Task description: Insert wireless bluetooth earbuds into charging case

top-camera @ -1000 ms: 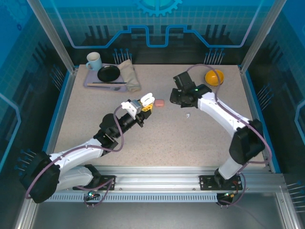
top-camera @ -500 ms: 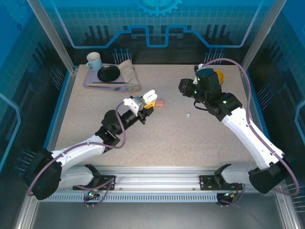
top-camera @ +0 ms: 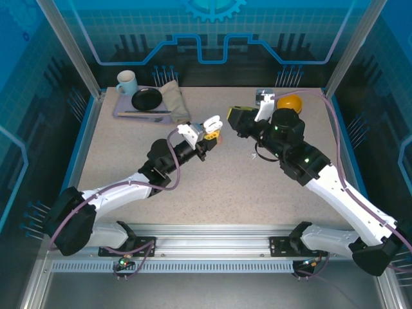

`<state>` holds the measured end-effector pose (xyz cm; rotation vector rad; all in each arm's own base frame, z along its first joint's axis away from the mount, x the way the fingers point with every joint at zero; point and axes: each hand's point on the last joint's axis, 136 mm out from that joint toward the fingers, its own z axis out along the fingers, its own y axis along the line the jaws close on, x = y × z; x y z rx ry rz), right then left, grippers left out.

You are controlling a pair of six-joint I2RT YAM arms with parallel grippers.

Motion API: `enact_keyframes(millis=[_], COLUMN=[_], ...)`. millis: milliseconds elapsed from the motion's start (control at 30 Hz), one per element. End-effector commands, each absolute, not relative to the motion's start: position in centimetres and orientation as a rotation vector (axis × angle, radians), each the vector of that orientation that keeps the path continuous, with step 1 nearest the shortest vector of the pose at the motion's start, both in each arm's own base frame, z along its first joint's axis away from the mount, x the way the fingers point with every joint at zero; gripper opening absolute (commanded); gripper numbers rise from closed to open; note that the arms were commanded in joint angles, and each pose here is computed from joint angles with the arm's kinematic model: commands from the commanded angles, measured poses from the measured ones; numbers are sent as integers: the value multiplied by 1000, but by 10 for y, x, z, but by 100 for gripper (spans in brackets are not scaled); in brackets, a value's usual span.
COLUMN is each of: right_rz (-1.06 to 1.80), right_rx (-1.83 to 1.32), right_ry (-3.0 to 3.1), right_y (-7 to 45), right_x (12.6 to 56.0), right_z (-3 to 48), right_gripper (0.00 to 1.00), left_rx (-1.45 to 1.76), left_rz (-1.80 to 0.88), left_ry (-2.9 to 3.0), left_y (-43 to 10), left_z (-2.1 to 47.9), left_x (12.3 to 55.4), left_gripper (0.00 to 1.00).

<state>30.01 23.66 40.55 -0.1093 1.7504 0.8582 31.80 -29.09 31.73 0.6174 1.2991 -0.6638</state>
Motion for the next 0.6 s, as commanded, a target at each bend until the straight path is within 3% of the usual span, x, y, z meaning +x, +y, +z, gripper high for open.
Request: enact_keyframes(millis=[0,567], right_rz=[937,1027], right_rx=[-170,-159], right_ry=[1587,1559], right_y=[247,267], right_x=[288,288], right_z=[434,415], right_gripper=[26,26], left_rx=[607,604], left_rz=[-717,-765], left_ry=[1220,1222], left_y=[-300,-311], left_z=[346,357], left_x=[314,316], left_gripper=[0,0])
